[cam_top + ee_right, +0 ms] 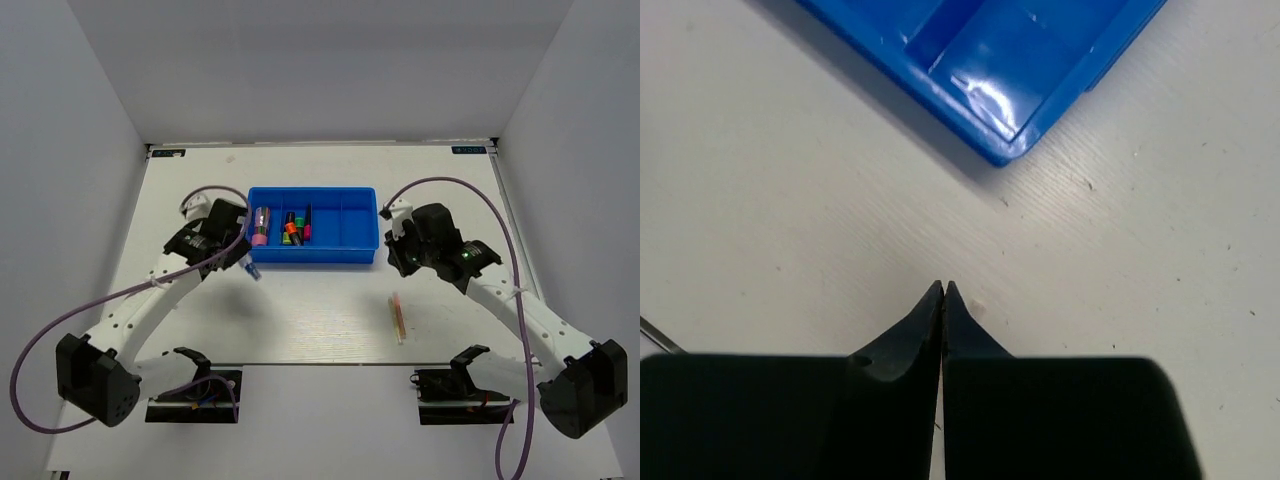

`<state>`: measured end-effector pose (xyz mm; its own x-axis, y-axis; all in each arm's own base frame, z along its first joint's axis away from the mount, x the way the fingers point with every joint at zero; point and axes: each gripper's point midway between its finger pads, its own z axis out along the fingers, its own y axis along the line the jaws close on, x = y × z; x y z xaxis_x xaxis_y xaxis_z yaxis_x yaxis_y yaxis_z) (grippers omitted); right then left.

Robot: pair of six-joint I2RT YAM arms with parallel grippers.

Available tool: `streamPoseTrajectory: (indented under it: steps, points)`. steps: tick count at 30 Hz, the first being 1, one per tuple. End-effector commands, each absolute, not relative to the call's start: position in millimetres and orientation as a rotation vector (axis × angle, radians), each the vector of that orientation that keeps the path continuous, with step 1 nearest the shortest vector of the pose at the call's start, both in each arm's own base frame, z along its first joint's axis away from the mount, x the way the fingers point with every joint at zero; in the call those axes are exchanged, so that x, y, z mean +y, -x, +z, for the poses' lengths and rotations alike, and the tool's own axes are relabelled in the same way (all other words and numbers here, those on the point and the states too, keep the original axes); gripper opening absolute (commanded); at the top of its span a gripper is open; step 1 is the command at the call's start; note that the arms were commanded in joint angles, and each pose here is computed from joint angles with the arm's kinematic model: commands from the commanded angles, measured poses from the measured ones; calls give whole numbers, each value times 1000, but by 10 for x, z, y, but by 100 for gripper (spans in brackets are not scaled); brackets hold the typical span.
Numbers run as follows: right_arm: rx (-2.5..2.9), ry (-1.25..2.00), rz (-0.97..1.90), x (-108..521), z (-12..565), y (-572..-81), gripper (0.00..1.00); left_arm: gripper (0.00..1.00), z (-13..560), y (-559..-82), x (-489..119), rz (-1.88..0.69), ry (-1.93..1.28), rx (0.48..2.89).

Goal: Sort the stationery into containers
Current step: Grab a piece of stationery with the left arm, then place the stationery into the container

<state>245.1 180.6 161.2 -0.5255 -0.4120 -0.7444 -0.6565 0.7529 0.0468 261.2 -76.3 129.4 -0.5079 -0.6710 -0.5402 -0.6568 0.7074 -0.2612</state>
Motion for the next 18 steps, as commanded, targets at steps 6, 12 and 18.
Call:
streamPoseTrajectory:
  steps: [6, 12, 18]
  points:
    - [2154, 1009, 334, 1602, 1488, -2359, 45, 0, 2146, -3493, -2148, -606, 104, 2341]
    - [2141, 958, 319, 1513, 1519, -2385, 46, 0, 2171, -4027, -2928, -712, -149, 2434]
    - [2149, 935, 304, 1466, 1504, -2423, 47, 0, 1857, -4352, -3074, -704, -138, 2497]
